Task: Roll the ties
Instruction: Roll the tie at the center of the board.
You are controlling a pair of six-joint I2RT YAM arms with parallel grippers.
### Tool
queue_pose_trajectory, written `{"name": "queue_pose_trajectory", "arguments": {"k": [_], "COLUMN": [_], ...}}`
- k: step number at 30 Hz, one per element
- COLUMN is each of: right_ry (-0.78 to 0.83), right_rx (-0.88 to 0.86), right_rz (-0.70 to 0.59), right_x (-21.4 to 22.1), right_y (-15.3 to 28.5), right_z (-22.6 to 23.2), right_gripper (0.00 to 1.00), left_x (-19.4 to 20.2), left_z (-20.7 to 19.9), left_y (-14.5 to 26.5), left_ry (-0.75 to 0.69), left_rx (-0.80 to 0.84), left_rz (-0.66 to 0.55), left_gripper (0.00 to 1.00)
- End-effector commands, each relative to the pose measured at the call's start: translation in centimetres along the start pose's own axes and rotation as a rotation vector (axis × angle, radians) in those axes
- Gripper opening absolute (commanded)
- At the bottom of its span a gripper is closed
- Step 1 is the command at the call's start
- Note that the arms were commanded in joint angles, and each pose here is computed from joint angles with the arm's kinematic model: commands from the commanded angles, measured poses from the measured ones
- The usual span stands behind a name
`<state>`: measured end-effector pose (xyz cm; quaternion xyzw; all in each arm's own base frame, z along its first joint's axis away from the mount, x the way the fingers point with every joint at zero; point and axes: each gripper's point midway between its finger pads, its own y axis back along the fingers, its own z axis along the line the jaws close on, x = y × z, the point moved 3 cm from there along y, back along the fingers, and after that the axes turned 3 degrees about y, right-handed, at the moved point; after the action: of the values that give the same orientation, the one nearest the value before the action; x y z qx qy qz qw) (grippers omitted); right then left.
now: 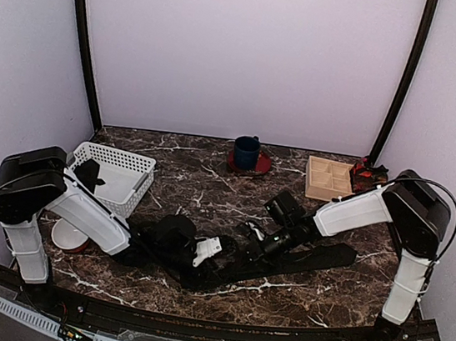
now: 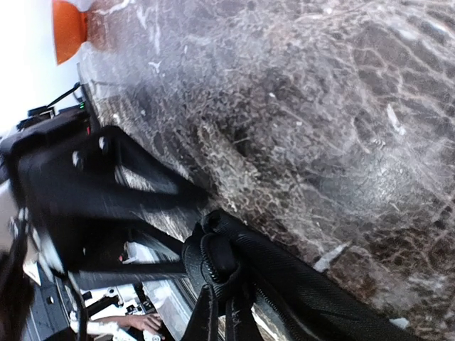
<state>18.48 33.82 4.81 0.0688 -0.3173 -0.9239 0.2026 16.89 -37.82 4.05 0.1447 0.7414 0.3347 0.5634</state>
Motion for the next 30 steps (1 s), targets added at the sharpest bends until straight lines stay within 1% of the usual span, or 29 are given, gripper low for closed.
{"name": "queue_pose_trajectory", "arguments": {"k": [1, 4, 7, 11, 13, 17, 20, 22, 23, 24, 27, 28, 30], "right_ry": [-0.051, -0.053, -0.075, -0.075, -0.079, -0.099, -0.107, -0.110, -0.112, -0.113, -0.102, -0.098, -0.090], "right_rx": [0.057, 0.062, 0.063, 0.090, 0.098, 0.105, 0.120, 0.122, 0.122, 0.121, 0.117, 0.119, 0.117], "right_rz": [0.038, 0.040, 0.030, 0.047, 0.056, 0.067, 0.078, 0.075, 0.072, 0.067, 0.041, 0.028, -0.002], "right_x": [1.8, 2.0, 2.0, 2.3, 2.7, 3.1, 3.4, 3.4, 3.3, 3.2, 2.2, 1.8, 1.0], "right_y": [-0.8, -0.5, 0.1, 0.3, 0.2, -0.1, -0.2, -0.1, -0.1, 0.0, 0.4, 0.7, 1.5], "right_z": [-4.3, -5.4, -6.5, -7.8, -8.3, -9.3, -9.9, -10.0, -10.0, -10.0, -9.2, -8.7, -7.5], "right_gripper": [0.00, 0.00, 0.00, 0.00, 0.00, 0.00, 0.00, 0.00, 0.00, 0.00, 0.01, 0.04, 0.15], "left_x": [0.1, 0.4, 0.8, 0.5, 0.6, 1.3, 1.4, 1.5, 1.5, 1.6, 1.8, 2.0, 2.2], "left_z": [-0.4, -0.3, -0.5, -0.5, -0.6, -0.9, -0.5, -0.2, -0.2, -0.1, 0.1, 0.1, 0.0], "left_y": [2.0, 2.0, 1.4, 1.0, 0.5, -1.3, -2.5, -3.3, -3.6, -3.9, -4.0, -3.9, -3.7], "left_ry": [0.022, 0.028, 0.015, -0.031, -0.047, -0.071, -0.056, -0.052, -0.053, -0.056, -0.056, -0.049, -0.033], "left_rx": [0.015, 0.016, 0.036, 0.034, 0.046, 0.066, 0.041, 0.025, 0.017, 0.008, -0.017, -0.019, -0.018], "left_rz": [-0.174, -0.246, -0.283, -0.376, -0.393, -0.379, -0.379, -0.368, -0.357, -0.344, -0.300, -0.281, -0.235], "left_gripper": [0.50, 0.54, 0.56, 0.58, 0.58, 0.59, 0.58, 0.55, 0.51, 0.46, 0.26, 0.20, 0.10]}}
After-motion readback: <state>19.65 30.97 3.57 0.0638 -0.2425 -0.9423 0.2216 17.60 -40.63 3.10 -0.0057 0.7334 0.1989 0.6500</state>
